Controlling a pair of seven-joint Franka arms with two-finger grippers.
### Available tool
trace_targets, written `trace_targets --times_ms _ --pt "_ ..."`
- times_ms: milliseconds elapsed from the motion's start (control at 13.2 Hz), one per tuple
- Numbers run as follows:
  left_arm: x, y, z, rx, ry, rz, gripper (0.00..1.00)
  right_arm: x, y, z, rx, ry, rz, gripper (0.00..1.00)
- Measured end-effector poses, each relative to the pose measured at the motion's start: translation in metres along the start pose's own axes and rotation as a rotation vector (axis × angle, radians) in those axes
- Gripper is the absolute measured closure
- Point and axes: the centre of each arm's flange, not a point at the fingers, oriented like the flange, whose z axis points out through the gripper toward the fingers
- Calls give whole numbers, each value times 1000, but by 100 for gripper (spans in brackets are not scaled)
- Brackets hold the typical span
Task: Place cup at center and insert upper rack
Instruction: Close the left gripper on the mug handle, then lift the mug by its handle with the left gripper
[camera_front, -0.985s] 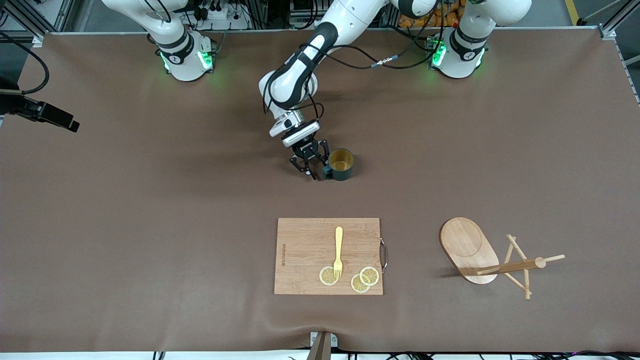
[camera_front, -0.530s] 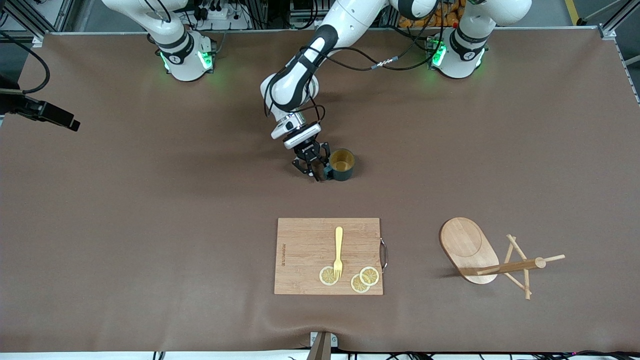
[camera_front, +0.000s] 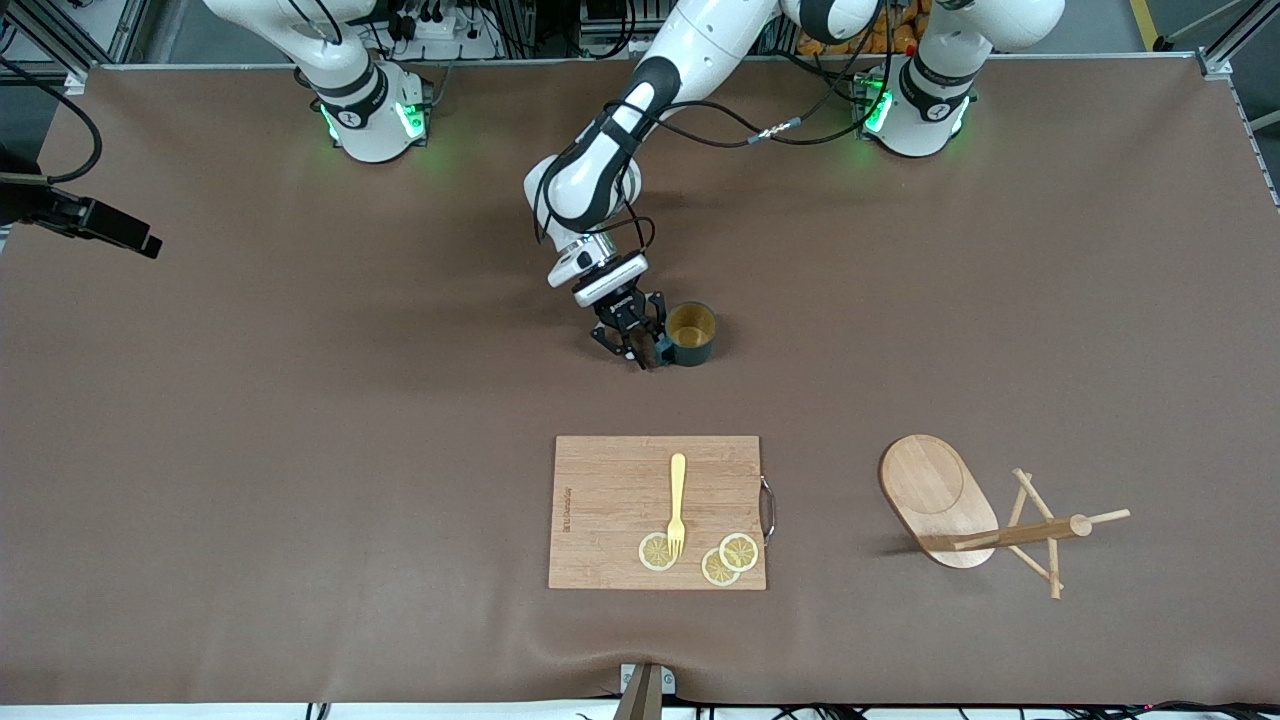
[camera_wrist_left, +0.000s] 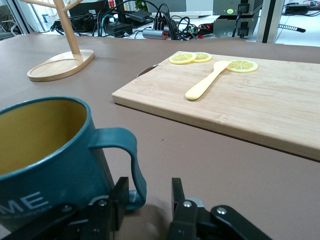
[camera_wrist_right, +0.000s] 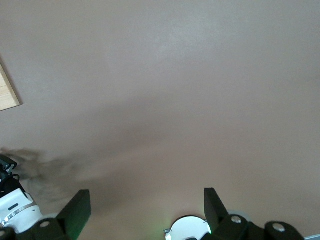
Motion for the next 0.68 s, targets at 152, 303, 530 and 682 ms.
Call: trace_targets --times_ms 152,303,530,682 --pt "0 0 0 0 0 0 60 1 0 -3 2 14 0 0" --pt "-1 0 0 0 0 1 78 1 2 -9 6 31 4 0" --pt "-2 -1 1 2 1 3 89 2 8 -12 8 38 16 0" --pt "-3 -1 2 2 2 6 93 3 8 -12 10 44 16 0"
